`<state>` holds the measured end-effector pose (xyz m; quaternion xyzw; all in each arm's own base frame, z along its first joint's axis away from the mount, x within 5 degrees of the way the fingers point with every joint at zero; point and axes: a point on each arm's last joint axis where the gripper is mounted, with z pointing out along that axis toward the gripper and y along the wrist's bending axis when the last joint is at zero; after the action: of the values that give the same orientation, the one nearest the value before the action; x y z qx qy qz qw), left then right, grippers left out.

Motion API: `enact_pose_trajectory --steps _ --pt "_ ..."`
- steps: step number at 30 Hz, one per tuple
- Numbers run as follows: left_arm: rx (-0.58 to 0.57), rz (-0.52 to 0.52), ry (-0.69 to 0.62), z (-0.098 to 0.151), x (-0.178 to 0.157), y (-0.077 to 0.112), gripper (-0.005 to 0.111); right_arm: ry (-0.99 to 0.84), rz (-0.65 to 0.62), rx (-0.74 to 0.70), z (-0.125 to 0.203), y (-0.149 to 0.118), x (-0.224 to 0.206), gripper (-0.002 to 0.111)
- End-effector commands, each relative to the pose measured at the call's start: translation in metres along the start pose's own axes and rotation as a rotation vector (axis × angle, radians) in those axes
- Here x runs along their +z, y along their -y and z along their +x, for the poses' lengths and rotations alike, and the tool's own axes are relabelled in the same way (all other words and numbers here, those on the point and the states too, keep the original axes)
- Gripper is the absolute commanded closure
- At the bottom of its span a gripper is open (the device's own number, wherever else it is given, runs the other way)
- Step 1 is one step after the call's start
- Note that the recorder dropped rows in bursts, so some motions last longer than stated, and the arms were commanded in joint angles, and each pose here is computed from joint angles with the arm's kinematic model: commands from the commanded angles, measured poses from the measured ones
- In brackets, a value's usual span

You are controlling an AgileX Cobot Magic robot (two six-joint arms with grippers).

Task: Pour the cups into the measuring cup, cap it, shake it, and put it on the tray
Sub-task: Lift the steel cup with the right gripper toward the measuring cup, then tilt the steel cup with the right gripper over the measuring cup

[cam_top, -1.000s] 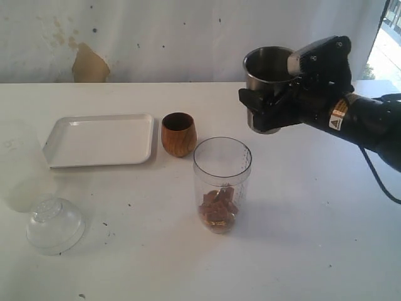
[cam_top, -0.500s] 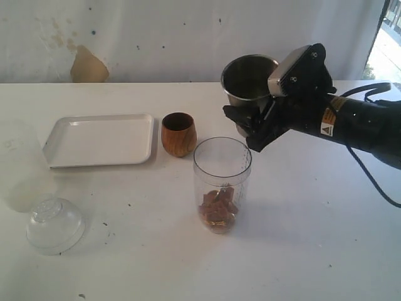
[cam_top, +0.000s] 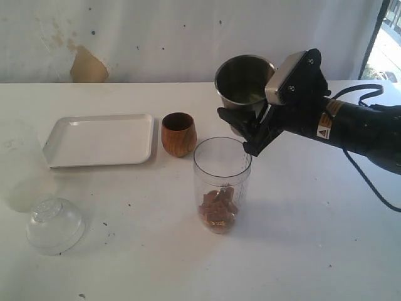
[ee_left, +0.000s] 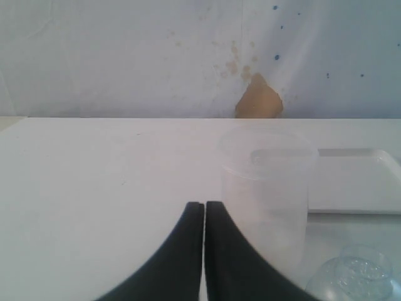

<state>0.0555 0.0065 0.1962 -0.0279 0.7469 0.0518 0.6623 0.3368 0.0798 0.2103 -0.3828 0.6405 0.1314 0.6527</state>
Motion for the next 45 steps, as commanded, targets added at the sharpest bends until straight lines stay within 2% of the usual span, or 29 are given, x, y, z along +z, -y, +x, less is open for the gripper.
enact_pose_trajectory --steps 1,17,27,37,45 --pt "0.002 0.003 0.011 0.001 0.000 0.000 0.106 0.089 0.002 -0.113 -0.013 0.003 0.000 0.108" --pt "0.002 0.003 0.011 0.001 0.000 0.000 0.106 0.142 -0.025 -0.153 -0.018 0.000 -0.001 0.108" --pt "0.002 0.003 0.011 0.001 0.000 0.000 0.106 0.175 -0.015 -0.142 -0.028 0.008 0.004 0.108" --pt "0.002 0.003 0.011 0.001 0.000 0.000 0.106 0.160 -0.056 -0.175 -0.026 0.004 0.004 0.108" --pt "0.002 0.003 0.011 0.001 0.000 0.000 0.106 0.098 -0.042 -0.221 -0.021 0.006 0.005 0.108"
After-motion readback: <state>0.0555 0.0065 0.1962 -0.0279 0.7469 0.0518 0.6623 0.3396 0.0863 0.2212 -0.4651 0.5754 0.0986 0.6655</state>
